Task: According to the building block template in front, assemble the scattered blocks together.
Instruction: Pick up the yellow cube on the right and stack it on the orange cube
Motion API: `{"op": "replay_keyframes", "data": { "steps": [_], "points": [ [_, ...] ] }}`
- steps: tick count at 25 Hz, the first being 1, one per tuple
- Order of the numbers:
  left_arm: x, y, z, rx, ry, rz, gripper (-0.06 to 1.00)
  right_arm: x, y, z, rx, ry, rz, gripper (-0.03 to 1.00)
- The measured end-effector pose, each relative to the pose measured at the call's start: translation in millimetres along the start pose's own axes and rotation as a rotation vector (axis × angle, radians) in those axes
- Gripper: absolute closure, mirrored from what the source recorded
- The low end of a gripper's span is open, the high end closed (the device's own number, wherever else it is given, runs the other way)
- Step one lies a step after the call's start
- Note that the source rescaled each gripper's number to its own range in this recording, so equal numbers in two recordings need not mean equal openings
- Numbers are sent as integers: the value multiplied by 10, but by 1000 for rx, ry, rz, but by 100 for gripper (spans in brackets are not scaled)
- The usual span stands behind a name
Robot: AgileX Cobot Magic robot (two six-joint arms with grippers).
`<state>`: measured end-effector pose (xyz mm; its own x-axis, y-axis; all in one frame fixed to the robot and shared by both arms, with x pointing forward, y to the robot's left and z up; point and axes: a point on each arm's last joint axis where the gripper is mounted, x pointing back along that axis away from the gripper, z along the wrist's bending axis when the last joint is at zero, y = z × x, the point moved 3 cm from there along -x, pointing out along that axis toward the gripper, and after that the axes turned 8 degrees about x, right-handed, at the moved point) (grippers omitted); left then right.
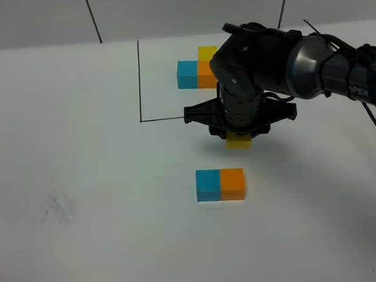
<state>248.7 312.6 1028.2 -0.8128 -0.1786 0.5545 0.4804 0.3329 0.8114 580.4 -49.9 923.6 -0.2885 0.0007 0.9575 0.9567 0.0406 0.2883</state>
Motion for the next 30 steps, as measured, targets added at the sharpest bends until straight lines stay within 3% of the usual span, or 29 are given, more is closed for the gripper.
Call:
{"op": "replay_keyframes", "data": {
  "steps": [30],
  "points": [
    [0,0,0,3,0,0,20,-504,-270,166,-3,-56,115,95]
  ]
}}
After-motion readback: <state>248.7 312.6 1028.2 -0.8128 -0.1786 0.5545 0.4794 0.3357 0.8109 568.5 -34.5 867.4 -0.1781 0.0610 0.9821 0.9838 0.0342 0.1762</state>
